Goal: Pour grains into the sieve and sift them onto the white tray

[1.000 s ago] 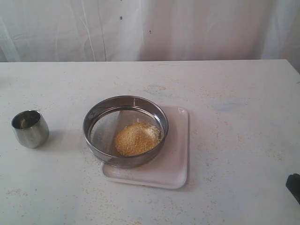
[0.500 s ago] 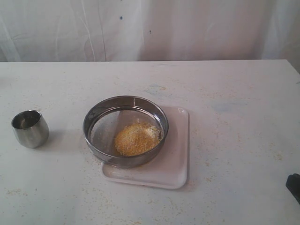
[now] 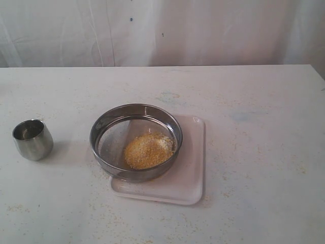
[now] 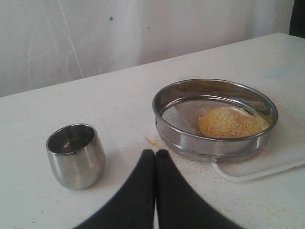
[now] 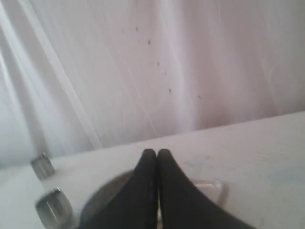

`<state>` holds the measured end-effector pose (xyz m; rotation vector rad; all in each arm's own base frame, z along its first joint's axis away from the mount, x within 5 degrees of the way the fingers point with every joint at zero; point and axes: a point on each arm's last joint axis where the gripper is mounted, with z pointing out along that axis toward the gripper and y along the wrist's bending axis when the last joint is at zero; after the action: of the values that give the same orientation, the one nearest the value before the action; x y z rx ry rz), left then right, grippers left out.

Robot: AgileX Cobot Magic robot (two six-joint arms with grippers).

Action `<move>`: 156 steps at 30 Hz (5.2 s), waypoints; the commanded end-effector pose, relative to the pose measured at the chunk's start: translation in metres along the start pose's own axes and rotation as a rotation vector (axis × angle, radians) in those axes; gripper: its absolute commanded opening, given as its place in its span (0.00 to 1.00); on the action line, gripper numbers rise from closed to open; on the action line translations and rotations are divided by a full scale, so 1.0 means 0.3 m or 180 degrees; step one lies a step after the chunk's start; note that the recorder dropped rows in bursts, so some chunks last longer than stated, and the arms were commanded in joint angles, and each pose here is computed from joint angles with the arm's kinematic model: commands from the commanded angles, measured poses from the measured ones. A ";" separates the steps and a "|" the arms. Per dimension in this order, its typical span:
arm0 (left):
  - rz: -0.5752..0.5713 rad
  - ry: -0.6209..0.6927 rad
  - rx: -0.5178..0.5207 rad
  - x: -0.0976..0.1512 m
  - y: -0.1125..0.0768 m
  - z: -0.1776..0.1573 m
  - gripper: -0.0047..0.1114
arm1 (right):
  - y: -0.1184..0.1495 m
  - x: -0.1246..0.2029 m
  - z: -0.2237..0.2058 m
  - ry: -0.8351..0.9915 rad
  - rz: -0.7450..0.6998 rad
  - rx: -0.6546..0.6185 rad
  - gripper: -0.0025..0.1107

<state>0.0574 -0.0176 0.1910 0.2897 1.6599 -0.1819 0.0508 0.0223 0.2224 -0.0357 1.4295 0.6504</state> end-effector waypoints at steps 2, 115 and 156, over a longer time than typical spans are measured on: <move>0.0002 -0.0010 0.0019 0.004 -0.001 -0.001 0.04 | 0.005 -0.021 -0.003 -0.0230 0.0875 -0.0081 0.02; 0.0002 -0.0016 0.0018 0.003 -0.001 -0.001 0.04 | -0.069 0.470 1.413 0.4555 -0.1357 -0.0392 0.02; 0.0002 -0.0016 0.0018 0.003 -0.001 -0.001 0.04 | -0.089 0.275 1.350 0.4870 -0.1126 -0.0506 0.02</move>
<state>0.0574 -0.0176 0.1910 0.2897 1.6599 -0.1819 0.4375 0.1894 0.1976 -0.9221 2.7297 0.2546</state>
